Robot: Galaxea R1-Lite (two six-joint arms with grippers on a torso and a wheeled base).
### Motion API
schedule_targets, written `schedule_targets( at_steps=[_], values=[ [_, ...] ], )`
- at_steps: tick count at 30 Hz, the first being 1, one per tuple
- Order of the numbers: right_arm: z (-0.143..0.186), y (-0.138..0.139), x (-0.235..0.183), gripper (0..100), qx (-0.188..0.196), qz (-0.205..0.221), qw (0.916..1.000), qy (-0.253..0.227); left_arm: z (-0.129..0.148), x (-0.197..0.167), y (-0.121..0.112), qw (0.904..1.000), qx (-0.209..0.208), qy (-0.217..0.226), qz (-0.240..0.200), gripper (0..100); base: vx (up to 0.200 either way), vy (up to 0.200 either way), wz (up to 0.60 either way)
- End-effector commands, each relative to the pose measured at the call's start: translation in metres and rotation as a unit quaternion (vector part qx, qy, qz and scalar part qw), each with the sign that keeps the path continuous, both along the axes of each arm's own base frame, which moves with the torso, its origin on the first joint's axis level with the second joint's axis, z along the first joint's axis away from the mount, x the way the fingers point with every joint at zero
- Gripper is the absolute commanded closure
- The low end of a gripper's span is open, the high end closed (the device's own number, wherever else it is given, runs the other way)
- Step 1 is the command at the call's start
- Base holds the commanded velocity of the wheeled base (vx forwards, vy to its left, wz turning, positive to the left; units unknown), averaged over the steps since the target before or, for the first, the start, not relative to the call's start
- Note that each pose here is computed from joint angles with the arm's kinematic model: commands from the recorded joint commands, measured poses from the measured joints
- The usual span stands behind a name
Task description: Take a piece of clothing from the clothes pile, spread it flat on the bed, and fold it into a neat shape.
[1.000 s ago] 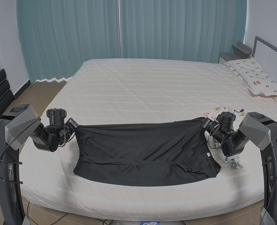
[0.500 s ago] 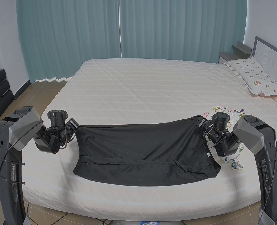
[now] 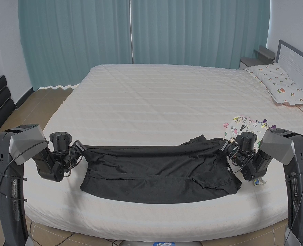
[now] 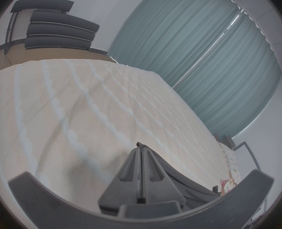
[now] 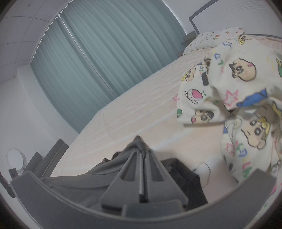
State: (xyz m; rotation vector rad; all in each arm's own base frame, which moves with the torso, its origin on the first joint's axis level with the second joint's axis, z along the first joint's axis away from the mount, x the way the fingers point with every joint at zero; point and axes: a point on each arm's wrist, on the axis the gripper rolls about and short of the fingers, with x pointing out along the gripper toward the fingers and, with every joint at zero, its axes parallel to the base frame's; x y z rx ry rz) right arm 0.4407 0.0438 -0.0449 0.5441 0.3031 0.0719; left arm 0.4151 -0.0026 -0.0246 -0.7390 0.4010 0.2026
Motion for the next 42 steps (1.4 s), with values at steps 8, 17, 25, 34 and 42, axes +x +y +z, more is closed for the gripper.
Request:
schedule_targets(
  at_steps=[8, 17, 25, 34, 42],
  values=[
    [-0.018, -0.011, -0.030, 100, -0.074, 0.017, 0.9955, 0.057, -0.034, -0.033, -0.002, 0.9947, 0.056, 0.079, -0.036, 100, 0.000, 0.000, 0.00],
    [-0.020, -0.012, -0.047, 100, -0.129, 0.040, 0.9878, 0.078, -0.044, -0.053, -0.004, 0.9879, 0.105, 0.092, -0.067, 100, 0.000, 0.000, 0.00],
    [-0.023, -0.013, -0.058, 100, -0.150, 0.047, 0.9829, 0.095, -0.048, -0.059, -0.006, 0.9853, 0.116, 0.099, -0.077, 100, 0.000, 0.000, 0.00],
    [-0.014, -0.014, -0.061, 0, -0.160, 0.053, 0.9816, 0.089, -0.047, -0.058, -0.007, 0.9856, 0.116, 0.097, -0.077, 0, 0.000, 0.000, 0.00],
    [0.031, -0.025, -0.062, 0, -0.121, 0.045, 0.9903, 0.051, -0.032, -0.063, -0.001, 0.9923, 0.078, 0.084, -0.047, 0, 0.000, 0.000, 0.00]
  ],
)
